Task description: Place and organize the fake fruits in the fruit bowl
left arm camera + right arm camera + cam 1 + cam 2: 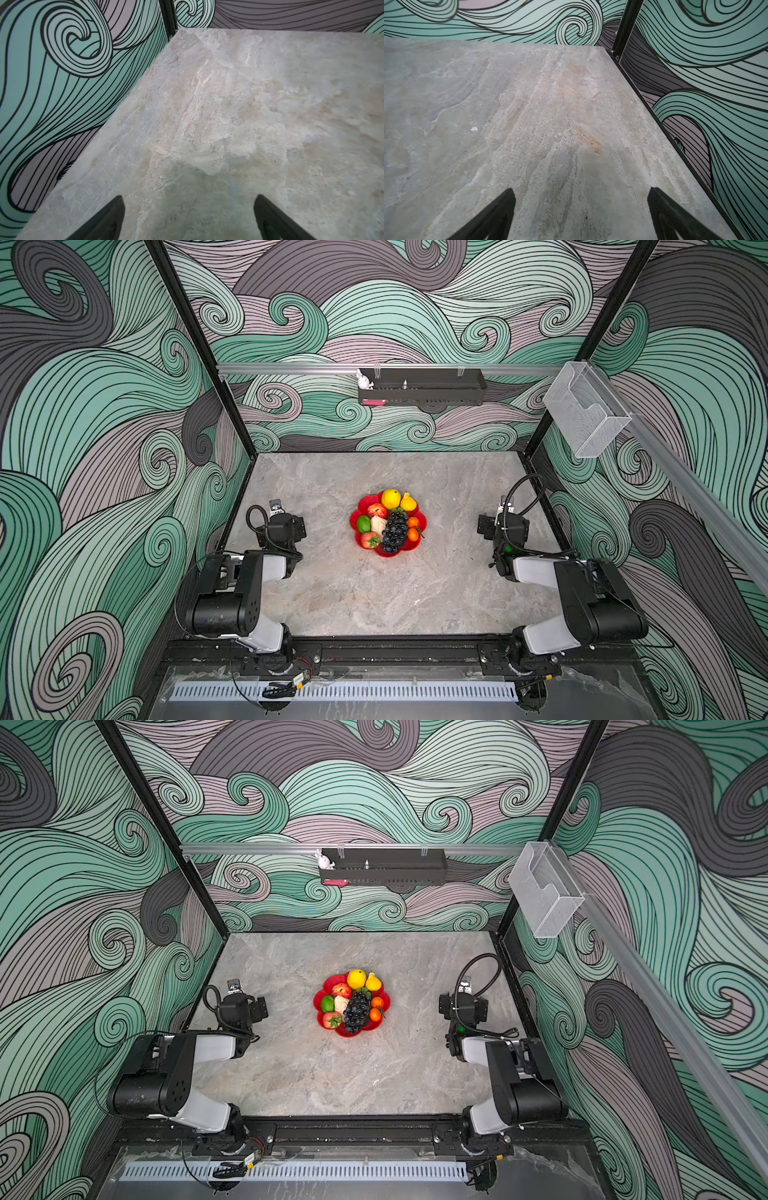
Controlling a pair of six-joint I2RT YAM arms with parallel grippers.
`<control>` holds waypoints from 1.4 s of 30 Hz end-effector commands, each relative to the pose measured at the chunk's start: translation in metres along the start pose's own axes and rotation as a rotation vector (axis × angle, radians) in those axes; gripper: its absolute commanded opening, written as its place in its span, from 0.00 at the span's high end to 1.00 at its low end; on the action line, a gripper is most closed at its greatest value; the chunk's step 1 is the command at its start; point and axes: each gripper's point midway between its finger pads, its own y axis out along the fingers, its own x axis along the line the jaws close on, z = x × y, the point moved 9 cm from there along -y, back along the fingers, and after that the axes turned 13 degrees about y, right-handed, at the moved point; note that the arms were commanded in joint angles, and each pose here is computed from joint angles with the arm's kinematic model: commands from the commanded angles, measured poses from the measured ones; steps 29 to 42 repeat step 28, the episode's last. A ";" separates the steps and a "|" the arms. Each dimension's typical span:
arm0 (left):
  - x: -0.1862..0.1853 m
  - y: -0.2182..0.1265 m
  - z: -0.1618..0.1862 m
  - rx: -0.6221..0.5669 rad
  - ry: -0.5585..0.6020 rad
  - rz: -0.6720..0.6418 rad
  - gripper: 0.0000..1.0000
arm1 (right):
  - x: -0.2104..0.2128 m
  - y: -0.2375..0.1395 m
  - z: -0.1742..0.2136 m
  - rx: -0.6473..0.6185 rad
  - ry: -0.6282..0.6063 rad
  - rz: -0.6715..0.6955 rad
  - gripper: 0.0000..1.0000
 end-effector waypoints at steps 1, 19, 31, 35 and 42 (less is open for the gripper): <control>-0.003 0.000 -0.014 -0.062 -0.052 0.057 0.01 | 0.003 0.003 -0.007 -0.031 0.051 -0.096 0.00; -0.004 0.000 -0.014 -0.062 -0.050 0.058 0.01 | 0.002 0.003 0.000 -0.051 0.055 -0.126 0.00; -0.003 0.000 -0.014 -0.062 -0.050 0.057 0.01 | 0.001 0.002 0.000 -0.050 0.057 -0.130 0.00; -0.003 0.000 -0.014 -0.062 -0.050 0.057 0.01 | 0.001 0.002 0.000 -0.050 0.057 -0.130 0.00; -0.003 0.000 -0.014 -0.062 -0.050 0.057 0.01 | 0.001 0.002 0.000 -0.050 0.057 -0.130 0.00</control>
